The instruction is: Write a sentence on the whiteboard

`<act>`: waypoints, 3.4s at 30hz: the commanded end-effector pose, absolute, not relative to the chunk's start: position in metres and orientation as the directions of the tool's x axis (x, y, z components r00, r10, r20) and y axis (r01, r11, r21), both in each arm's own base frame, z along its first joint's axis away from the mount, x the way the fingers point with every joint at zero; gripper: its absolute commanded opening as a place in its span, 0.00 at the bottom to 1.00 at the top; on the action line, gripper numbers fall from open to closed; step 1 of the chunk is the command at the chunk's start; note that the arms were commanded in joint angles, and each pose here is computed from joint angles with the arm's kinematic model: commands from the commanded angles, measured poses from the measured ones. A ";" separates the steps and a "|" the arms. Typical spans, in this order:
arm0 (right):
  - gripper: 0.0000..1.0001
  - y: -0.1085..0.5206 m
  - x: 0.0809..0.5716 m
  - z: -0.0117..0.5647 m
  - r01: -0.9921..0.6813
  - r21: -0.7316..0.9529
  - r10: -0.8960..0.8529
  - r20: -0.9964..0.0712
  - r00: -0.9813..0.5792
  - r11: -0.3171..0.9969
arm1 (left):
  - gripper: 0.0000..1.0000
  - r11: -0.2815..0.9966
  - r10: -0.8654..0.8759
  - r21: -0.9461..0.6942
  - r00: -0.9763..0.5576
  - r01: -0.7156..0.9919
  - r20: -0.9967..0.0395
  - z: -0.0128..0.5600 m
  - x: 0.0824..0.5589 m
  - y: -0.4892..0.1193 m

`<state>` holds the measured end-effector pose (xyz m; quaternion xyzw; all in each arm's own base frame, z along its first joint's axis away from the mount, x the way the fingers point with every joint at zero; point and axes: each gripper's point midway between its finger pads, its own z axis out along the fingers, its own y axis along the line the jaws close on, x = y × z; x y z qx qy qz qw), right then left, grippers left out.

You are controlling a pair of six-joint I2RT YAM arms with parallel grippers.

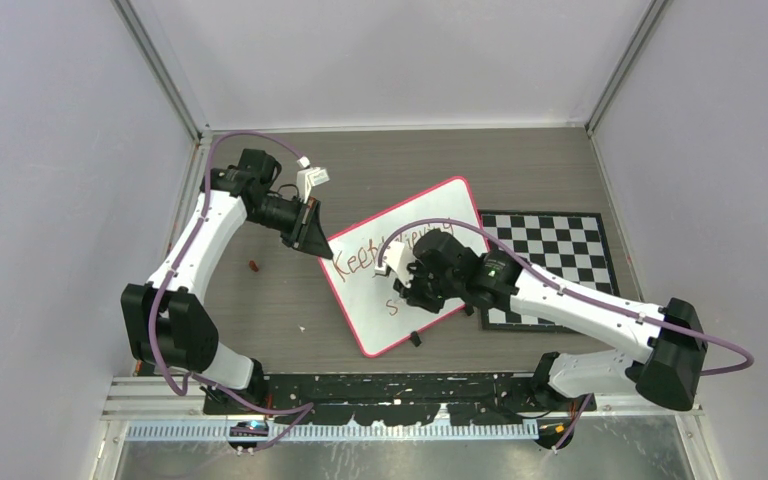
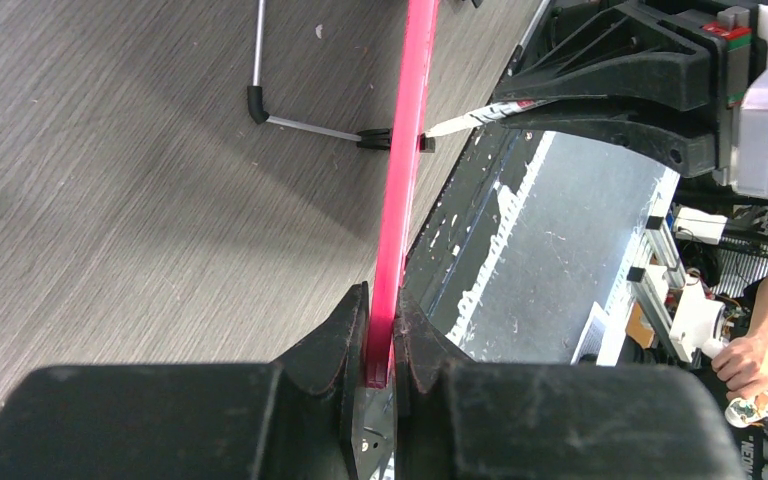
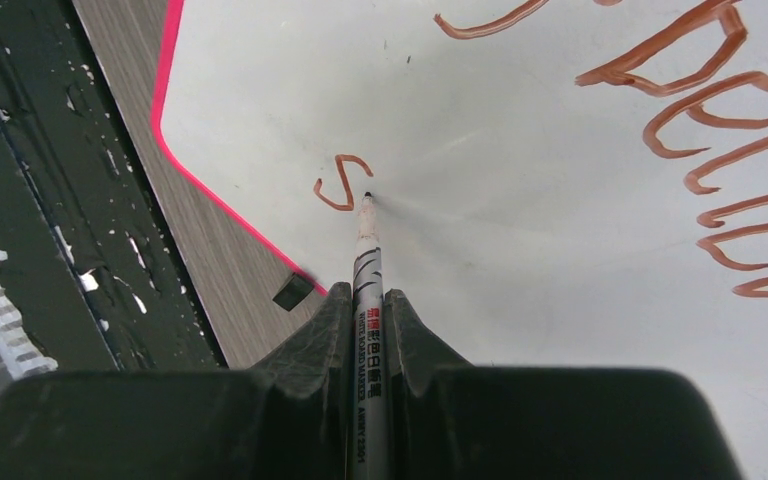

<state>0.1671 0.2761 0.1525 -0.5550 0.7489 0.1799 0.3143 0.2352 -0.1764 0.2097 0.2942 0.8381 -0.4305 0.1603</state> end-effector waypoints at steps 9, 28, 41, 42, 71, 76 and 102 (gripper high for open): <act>0.00 0.268 0.192 0.161 -0.902 -0.164 -0.708 -0.680 -0.190 0.400 | 0.00 0.499 0.381 -0.597 -0.778 0.628 -0.500 0.197 0.236 -0.171; 0.00 0.271 0.177 0.192 -0.939 -0.069 -0.662 -0.727 -0.185 0.337 | 0.00 0.502 0.380 -0.600 -0.782 0.623 -0.494 0.197 0.237 -0.171; 0.00 0.278 0.195 0.175 -0.916 -0.096 -0.677 -0.704 -0.214 0.389 | 0.00 0.502 0.380 -0.593 -0.777 0.629 -0.502 0.198 0.238 -0.171; 0.00 0.277 0.195 0.172 -0.915 -0.097 -0.682 -0.699 -0.217 0.391 | 0.00 0.504 0.380 -0.593 -0.778 0.628 -0.500 0.197 0.238 -0.171; 0.00 0.252 0.179 0.172 -0.915 -0.119 -0.705 -0.678 -0.208 0.385 | 0.00 0.502 0.381 -0.600 -0.782 0.623 -0.494 0.196 0.238 -0.172; 0.00 0.249 0.186 0.179 -0.899 -0.150 -0.698 -0.687 -0.204 0.410 | 0.00 0.502 0.379 -0.602 -0.784 0.621 -0.492 0.195 0.239 -0.172; 0.00 0.248 0.195 0.155 -0.891 -0.167 -0.723 -0.654 -0.220 0.422 | 0.00 0.501 0.381 -0.603 -0.784 0.620 -0.490 0.195 0.238 -0.172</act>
